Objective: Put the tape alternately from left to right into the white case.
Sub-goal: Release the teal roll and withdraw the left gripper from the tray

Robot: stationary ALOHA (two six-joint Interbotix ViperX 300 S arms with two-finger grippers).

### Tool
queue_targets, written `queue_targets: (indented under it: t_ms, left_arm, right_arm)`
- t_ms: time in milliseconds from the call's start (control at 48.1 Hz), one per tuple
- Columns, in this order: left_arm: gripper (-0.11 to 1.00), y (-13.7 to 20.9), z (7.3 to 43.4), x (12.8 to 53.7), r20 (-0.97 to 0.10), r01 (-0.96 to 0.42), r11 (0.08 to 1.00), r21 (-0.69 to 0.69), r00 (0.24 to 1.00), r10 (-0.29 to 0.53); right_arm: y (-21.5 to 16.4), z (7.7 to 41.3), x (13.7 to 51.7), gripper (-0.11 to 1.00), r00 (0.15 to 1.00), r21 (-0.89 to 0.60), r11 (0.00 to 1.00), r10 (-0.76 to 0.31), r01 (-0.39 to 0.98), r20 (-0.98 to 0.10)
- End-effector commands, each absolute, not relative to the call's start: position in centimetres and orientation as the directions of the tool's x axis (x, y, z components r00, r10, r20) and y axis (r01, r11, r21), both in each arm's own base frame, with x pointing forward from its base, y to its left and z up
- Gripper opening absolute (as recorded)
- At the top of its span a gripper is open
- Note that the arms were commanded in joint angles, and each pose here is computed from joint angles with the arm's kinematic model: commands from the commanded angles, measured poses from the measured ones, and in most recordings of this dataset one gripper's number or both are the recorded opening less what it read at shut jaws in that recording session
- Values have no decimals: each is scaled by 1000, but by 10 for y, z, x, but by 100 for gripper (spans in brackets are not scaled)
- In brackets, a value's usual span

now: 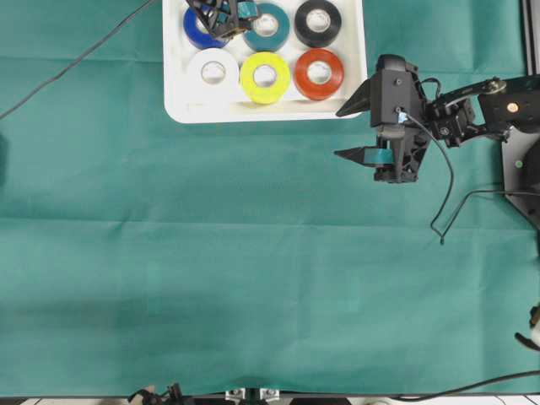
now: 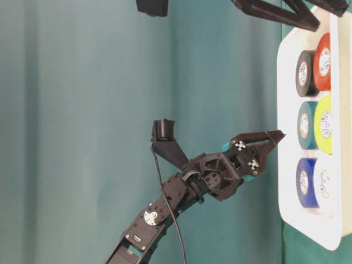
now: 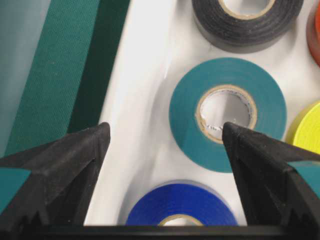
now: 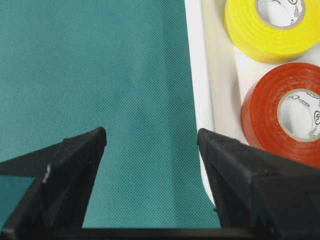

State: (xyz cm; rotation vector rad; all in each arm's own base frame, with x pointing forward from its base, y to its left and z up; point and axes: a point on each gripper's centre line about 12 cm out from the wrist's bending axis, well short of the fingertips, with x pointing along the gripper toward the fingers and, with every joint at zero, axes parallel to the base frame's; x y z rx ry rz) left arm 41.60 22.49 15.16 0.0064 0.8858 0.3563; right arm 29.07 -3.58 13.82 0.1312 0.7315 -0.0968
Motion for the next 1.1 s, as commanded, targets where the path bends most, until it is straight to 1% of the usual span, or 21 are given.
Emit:
queue_targets:
  t_ms: [0,250,437,624,1082]
  left_arm:
    - [45,223,174,413,-723,-311,937,157,610,324]
    - [44,214,176,409,-725,-297,942,157,613,314]
    - [44,195,178,402,-728,-268,951,158,618,295]
    - [44,171,183,397,-729,-225,962,157,630,266]
    - [44,94,174,373,-754,-69,987,147,638,156]
  right_arm:
    - [-36,146,296,81,757,88,987,-44,133,-652]
    - [-36,146,296,81,758,88,987,-43,131,-651]
    - [-36,146,296,81,757,88,987,-44,133,-652]
    - [-36,147,296,81,759,88,987,-43,131,-649]
    - [-36,146,296,81,757,88,987,-44,133,-652]
